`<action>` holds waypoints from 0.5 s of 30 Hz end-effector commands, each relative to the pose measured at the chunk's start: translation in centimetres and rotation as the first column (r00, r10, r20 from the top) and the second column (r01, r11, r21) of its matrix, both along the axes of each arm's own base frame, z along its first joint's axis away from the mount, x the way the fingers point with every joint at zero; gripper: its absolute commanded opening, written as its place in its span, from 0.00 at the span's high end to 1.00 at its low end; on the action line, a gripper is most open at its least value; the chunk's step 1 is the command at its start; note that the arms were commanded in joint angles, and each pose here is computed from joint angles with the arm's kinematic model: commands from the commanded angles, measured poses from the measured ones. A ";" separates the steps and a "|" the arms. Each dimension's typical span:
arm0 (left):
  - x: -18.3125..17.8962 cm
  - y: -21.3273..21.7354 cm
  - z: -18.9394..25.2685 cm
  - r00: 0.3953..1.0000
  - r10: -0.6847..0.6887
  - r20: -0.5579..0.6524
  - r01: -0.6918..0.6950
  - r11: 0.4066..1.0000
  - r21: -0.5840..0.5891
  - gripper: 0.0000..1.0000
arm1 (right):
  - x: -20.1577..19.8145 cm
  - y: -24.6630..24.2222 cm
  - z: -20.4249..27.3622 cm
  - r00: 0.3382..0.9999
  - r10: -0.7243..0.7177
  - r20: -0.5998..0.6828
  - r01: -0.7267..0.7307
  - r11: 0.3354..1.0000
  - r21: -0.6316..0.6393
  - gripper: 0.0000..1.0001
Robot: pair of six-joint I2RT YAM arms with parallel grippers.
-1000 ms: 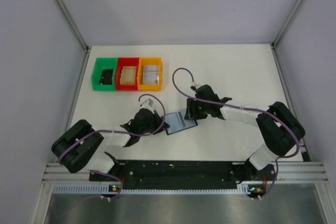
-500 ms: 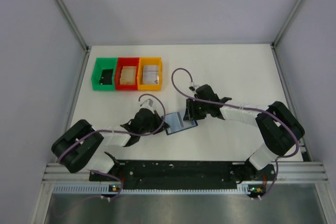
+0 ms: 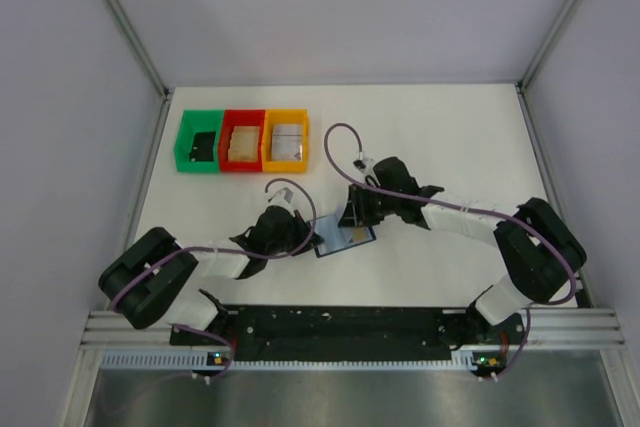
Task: Take the credit cards out of the card holder
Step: Remove the credit card from the card holder.
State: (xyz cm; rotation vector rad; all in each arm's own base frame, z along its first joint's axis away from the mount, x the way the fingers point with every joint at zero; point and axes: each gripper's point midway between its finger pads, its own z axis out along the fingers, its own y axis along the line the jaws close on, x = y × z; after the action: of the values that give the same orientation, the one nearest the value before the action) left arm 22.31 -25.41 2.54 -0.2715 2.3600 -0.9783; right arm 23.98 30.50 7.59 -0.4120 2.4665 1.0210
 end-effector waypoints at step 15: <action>0.4 -0.7 1.1 0.999 -0.022 0.032 0.023 0.999 -0.029 1.00 | 1.4 1.1 1.5 0.997 -0.025 0.067 0.026 1.000 -0.006 0.67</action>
State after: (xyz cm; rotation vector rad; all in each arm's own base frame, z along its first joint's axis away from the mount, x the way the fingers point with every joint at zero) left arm 22.08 -25.59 2.61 -0.2613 2.3663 -0.9947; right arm 24.07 31.50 8.39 -0.4221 2.4375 1.0569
